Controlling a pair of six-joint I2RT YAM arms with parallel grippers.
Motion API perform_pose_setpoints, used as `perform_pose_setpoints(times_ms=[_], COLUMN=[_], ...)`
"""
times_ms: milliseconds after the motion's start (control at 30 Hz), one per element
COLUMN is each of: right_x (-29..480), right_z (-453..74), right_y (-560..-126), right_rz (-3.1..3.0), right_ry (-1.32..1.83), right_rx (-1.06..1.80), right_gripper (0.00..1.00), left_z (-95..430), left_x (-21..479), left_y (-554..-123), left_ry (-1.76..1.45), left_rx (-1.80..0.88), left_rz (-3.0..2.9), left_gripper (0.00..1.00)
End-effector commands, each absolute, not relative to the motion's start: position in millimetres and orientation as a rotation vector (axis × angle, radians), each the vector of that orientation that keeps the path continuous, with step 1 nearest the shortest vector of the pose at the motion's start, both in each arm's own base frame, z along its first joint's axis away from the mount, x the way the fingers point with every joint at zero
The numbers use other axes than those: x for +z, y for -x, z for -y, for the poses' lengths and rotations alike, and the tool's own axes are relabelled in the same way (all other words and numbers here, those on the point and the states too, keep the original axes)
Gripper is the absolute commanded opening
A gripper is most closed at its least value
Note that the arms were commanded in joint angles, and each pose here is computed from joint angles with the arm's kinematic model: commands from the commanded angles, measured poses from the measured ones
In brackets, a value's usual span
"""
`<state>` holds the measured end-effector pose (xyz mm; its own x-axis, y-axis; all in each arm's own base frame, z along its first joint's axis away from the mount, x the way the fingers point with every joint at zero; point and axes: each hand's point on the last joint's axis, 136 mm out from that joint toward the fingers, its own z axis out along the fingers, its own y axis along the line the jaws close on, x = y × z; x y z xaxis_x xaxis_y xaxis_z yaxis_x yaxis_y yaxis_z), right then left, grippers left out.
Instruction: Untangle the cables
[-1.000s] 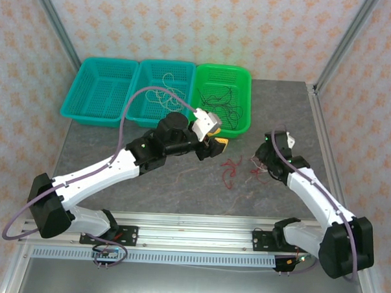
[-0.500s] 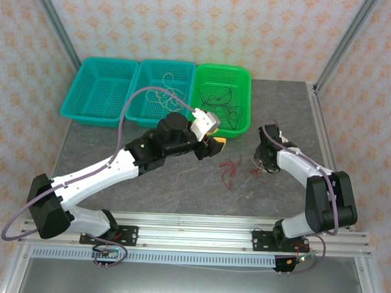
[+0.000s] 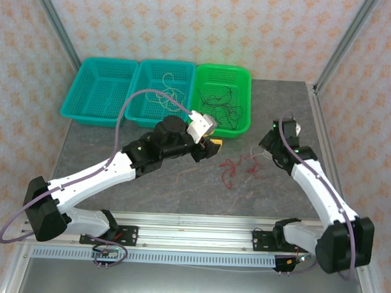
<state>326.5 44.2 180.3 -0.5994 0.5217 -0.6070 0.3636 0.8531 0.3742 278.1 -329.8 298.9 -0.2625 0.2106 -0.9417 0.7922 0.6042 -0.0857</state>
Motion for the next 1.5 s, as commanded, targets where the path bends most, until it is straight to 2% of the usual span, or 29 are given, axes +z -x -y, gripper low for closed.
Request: perform_pose_setpoints(times_ms=[0, 133, 367, 467, 533, 633, 800, 833, 900, 967, 1000, 1033, 1167, 1267, 1333, 1400, 1467], right_x=[220.0, 261.3, 317.6, 336.3, 343.9, 350.4, 356.8, 356.8, 352.5, 342.8, 338.2, 333.0, 319.6, 315.4, 311.6, 307.5, 298.0], right_z=[-77.2, -86.8, -137.5, -157.2, -164.5, -174.2, -189.8, -192.2, -188.4, -168.5, -154.2, -134.5, -58.4, -32.1, -35.3, -53.8, -75.4], right_y=[-320.7, -318.0, -314.0, -312.8, -313.7, -315.3, -310.8, -309.4, -309.2, -311.0, -312.2, -313.1, -305.1, -301.3, -304.0, -309.1, -311.7], right_rz=[-2.285, -2.203, -2.15, -2.105, -2.083, -2.062, -2.066, -2.07, -2.084, -2.106, -2.108, -2.104, -2.039, -1.973, -1.971, -1.996, -2.028], right_ry=[-0.39, -0.312, -0.177, -0.143, -0.148, -0.16, -0.126, -0.119, -0.134, -0.199, -0.251, -0.321, -0.622, -0.736, -0.712, -0.619, -0.523], right_rx=[0.46, 0.537, 0.866, 0.961, 1.002, 1.06, 1.114, 1.119, 1.087, 0.944, 0.853, 0.735, 0.438, 0.445, 0.483, 0.572, 0.682], right_gripper=[0.0, 0.0, 0.0, 0.0, 0.0, 0.0, 0.0, 0.0, 0.0, 0.0, 0.0, 0.0, 0.0, 0.0, 0.0, 0.1, 0.28], left_z=[327.1, 330.8, 349.2, 365.6, 377.8, 393.8, 415.1, 418.0, 419.6, 418.6, 416.7, 413.2, 392.4, 377.5, 373.3, 373.9, 375.8], left_x=[312.6, 320.1, 311.3, 312.5, 313.1, 310.1, 297.9, 296.1, 293.8, 287.5, 284.7, 281.7, 267.7, 260.4, 262.1, 272.8, 290.4], left_y=[-284.7, -288.8, -286.1, -283.6, -284.3, -293.4, -314.2, -317.8, -324.5, -327.7, -328.2, -329.0, -332.6, -333.8, -331.8, -328.6, -326.4], left_ry=[-0.738, -0.701, -0.795, -0.824, -0.835, -0.819, -0.772, -0.756, -0.73, -0.721, -0.713, -0.702, -0.622, -0.572, -0.564, -0.565, -0.562], left_rx=[-0.697, -0.726, -0.782, -0.886, -0.95, -1.005, -1.043, -1.047, -1.042, -1.03, -1.028, -1.029, -1.056, -1.067, -1.071, -1.097, -1.132], left_rz=[-1.776, -1.761, -1.733, -1.702, -1.687, -1.688, -1.716, -1.723, -1.743, -1.772, -1.782, -1.792, -1.838, -1.86, -1.86, -1.837, -1.801], left_gripper=[0.51, 0.52, 0.53, 0.56, 0.65, 0.7, 0.7, 0.63, 0.41, 0.12, 0.04, 0.0, 0.0, 0.0, 0.0, 0.0, 0.0])
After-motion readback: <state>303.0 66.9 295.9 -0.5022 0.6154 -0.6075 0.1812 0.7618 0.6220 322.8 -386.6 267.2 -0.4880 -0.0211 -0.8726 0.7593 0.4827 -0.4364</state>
